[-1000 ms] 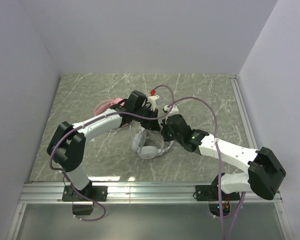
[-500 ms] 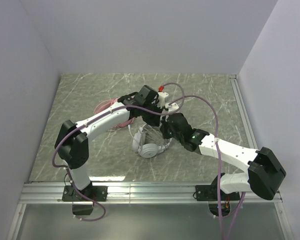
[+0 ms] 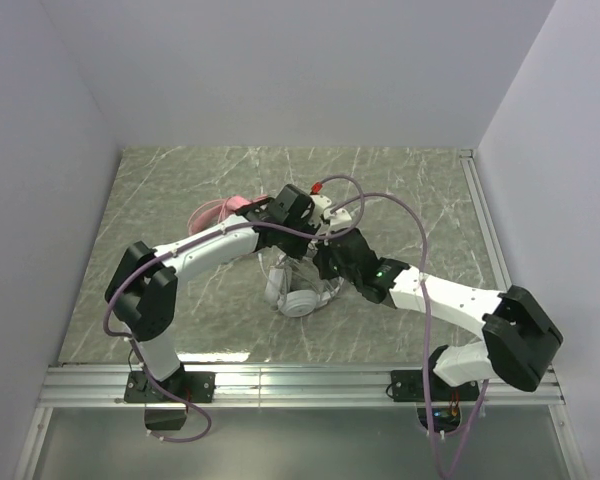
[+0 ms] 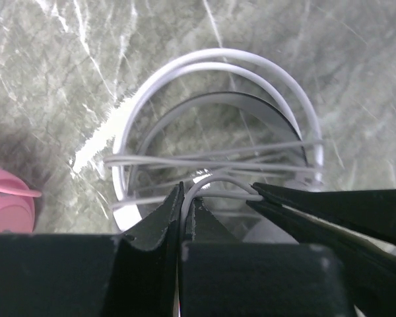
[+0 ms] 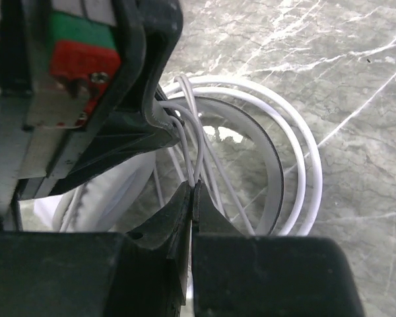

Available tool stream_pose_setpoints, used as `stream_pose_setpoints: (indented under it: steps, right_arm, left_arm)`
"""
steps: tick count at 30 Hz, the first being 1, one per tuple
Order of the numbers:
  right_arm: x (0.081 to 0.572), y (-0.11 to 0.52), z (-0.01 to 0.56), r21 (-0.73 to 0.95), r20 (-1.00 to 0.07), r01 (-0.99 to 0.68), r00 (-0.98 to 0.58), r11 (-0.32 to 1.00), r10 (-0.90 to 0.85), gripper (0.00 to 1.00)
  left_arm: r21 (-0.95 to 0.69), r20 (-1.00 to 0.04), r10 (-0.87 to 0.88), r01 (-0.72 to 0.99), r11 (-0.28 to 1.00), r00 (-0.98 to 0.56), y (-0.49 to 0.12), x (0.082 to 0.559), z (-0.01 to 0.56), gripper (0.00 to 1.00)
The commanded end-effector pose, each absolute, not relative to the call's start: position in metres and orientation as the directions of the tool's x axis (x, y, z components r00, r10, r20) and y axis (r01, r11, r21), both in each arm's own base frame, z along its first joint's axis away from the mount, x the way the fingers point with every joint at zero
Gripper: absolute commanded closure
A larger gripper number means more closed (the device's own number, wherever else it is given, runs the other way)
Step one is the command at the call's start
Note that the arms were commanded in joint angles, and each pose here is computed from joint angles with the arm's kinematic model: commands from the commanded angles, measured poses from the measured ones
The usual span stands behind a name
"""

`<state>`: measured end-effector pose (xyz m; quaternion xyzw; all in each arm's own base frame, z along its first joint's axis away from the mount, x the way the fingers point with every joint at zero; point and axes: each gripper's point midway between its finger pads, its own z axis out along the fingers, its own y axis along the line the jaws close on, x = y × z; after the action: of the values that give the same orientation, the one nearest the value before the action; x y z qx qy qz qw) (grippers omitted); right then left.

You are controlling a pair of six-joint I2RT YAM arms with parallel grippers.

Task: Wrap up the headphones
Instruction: Wrap the headphone cable with the right arm

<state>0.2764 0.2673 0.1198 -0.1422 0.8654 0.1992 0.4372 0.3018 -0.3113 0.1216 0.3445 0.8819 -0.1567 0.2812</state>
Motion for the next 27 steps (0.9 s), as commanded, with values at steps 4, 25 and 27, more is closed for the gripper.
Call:
stream_pose_setpoints:
  steps: [4,25,27]
  right_arm:
    - [0.283,0.273,0.108,0.196,-0.794,-0.424,-0.598,0.884,-0.11,1.0]
    - [0.289,0.282,0.091,0.188,-0.766,-0.43,-0.627,0.883,-0.142,1.0]
    - [0.288,0.283,0.088,0.188,-0.761,-0.431,-0.632,0.883,-0.146,1.0]
  left_arm:
    - [0.152,-0.671,0.565,0.658,0.738,-0.479,-0.284,0.341,0.123,0.98]
    - [0.087,-0.812,0.346,0.489,0.868,-0.471,-0.254,0.367,0.167,0.68]
    - [0.088,-0.815,0.337,0.475,0.876,-0.471,-0.251,0.367,0.172,0.66]
